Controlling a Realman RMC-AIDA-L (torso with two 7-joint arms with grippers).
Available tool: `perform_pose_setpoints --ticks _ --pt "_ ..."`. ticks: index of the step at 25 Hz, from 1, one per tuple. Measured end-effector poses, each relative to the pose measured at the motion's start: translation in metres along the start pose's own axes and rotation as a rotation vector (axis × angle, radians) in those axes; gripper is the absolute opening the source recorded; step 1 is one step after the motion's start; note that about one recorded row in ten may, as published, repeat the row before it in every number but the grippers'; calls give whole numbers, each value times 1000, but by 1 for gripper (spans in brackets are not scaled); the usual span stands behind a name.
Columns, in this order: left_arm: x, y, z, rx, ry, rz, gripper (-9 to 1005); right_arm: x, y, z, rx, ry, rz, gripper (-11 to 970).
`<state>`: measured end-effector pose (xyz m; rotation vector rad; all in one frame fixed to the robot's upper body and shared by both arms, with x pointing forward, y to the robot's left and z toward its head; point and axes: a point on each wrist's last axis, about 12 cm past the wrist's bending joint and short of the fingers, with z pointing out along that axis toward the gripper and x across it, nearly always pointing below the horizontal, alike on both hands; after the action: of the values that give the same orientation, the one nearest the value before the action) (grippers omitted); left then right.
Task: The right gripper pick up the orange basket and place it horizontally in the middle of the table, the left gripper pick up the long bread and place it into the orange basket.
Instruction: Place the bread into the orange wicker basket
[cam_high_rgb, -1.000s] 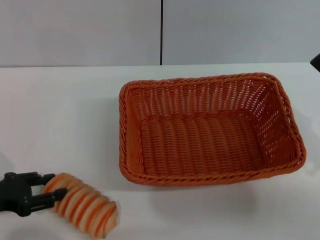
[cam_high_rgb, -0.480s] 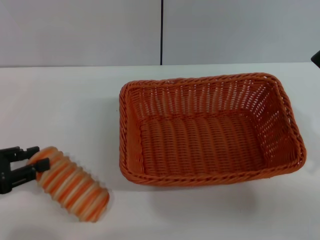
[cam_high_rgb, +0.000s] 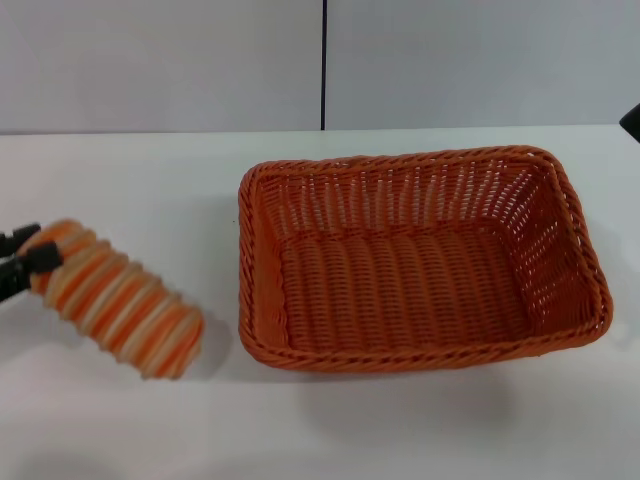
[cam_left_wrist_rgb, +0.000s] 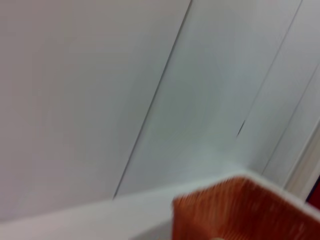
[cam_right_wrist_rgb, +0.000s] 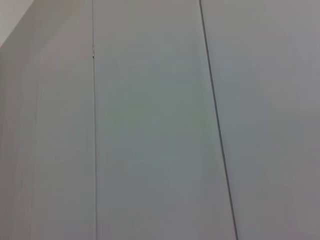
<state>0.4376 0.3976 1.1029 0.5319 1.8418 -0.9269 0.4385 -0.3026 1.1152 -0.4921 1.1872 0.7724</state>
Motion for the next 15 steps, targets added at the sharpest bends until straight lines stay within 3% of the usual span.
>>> perform_pose_setpoints --ticks 9,15 --pt "-18 -6 43 135 -208 -94 355 2 1 2 -8 2 10 553" --pt "-14 -9 107 255 -246 -116 309 4 2 1 -22 -8 22 553"
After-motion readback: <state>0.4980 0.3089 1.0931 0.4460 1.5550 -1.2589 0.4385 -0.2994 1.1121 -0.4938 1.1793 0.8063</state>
